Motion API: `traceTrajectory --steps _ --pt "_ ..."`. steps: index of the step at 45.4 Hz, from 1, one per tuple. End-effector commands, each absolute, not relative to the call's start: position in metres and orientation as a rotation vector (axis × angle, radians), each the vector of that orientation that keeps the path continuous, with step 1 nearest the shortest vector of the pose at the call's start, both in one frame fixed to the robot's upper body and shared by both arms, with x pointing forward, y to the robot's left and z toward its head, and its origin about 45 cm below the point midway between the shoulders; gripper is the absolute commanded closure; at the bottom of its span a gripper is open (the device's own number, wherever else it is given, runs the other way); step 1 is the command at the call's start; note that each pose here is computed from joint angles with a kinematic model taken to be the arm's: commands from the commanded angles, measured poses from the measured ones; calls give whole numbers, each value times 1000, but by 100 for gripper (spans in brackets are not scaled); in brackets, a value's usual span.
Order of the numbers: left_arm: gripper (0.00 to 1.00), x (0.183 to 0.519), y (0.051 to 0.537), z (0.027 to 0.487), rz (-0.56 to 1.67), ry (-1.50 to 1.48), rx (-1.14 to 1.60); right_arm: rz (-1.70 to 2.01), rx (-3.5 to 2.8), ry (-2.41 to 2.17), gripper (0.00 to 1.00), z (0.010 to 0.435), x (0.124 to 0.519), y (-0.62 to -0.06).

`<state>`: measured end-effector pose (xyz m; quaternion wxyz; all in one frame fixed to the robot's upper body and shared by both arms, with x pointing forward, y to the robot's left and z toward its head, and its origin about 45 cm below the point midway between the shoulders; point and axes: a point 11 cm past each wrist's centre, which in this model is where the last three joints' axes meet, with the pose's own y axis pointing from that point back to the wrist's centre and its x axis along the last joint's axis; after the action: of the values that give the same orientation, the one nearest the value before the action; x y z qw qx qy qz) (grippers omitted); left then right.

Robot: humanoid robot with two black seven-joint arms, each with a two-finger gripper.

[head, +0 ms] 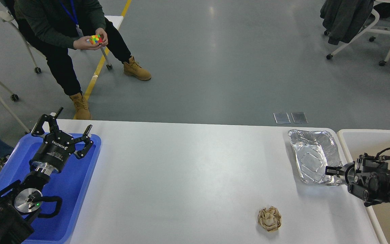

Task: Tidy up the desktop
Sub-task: 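Grasp the foil tray's edge with the right gripper and tilt it up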

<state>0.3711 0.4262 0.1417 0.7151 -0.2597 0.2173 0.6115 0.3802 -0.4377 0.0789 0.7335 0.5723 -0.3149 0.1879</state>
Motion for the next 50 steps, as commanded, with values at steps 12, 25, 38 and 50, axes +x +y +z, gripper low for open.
traceTrajectory --steps 12,25,38,50 --pt "1 371 426 142 1354 481 -575 465 1362 -596 100 72 377 -420" --pt "1 371 426 142 1354 481 -575 476 1381 -606 100 91 389 -415" --pt "1 371 426 142 1354 481 -575 488 1391 -643 100 140 403 -426" --pt "1 371 426 142 1354 481 -575 494 1477 -633 100 201 398 -416"
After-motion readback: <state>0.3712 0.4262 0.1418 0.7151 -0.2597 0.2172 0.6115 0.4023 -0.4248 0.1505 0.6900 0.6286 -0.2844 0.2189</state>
